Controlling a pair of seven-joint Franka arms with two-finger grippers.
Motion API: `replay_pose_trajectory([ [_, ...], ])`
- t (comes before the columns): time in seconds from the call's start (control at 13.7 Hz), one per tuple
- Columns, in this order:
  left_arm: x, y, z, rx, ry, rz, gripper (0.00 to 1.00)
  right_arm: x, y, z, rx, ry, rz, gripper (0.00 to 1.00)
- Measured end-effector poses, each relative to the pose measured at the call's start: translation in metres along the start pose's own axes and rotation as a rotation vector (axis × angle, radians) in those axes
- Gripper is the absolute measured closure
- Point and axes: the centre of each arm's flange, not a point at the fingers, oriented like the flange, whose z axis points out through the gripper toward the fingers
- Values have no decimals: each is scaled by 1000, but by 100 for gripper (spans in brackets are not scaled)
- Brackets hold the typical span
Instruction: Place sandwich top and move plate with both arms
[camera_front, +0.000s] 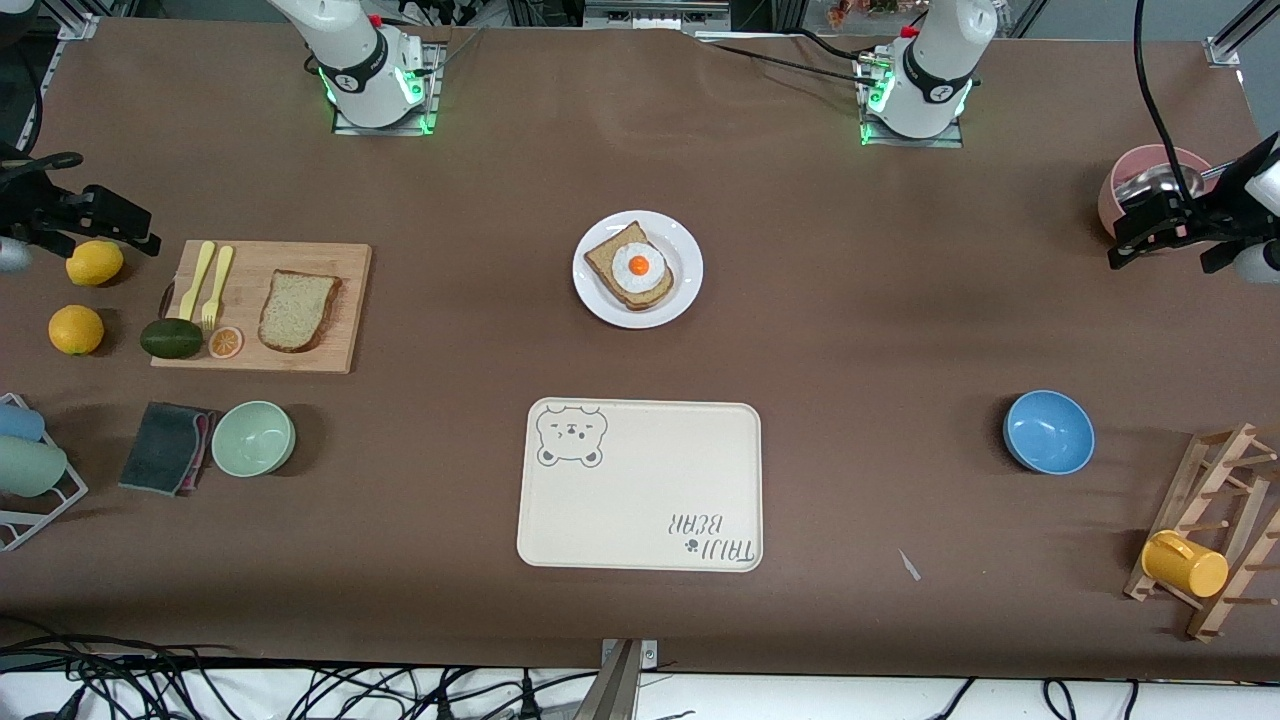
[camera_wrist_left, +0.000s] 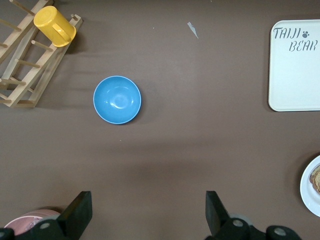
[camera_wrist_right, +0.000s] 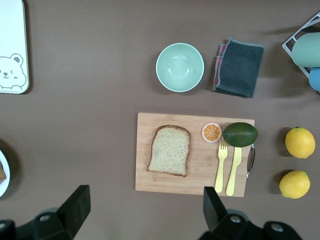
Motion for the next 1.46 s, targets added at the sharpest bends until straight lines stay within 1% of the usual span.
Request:
replay_pose_trajectory([
  [0.15,0,0,0,0,-2,0,0,0,0,2,0,-5,-1,0],
  [0.22,0,0,2,0,-7,1,0,2,-2,6,1,-15,-3,0],
  [0.51,3,2,13,0,-30,3,0,13,-8,56,0,-112,-1,0],
  [0.59,4,2,18,1,-39,2,0,16,-8,70,-15,-135,20,0],
  [0.73,8,1,33,-1,-50,0,0,23,-19,98,-76,-172,84,0],
  [0.8,12,1,43,-6,-44,-2,0,26,-28,113,-106,-175,110,0],
  [0.95,18,0,74,-12,-30,-7,0,29,-43,148,-163,-157,165,0],
  [1.1,20,0,111,-14,-32,-9,0,24,-48,199,-185,-122,205,3],
  [1.17,19,1,128,-28,-35,-13,0,20,-47,225,-199,-104,208,3],
  [1.24,19,4,143,-56,-40,-22,0,14,-46,251,-212,-101,213,6],
  [1.32,18,7,154,-80,-49,-31,0,10,-46,272,-226,-104,230,7],
  [1.39,18,9,163,-91,-61,-34,0,9,-46,291,-241,-102,252,15],
  [1.46,19,12,170,-106,-72,-38,0,11,-46,305,-252,-95,276,17],
])
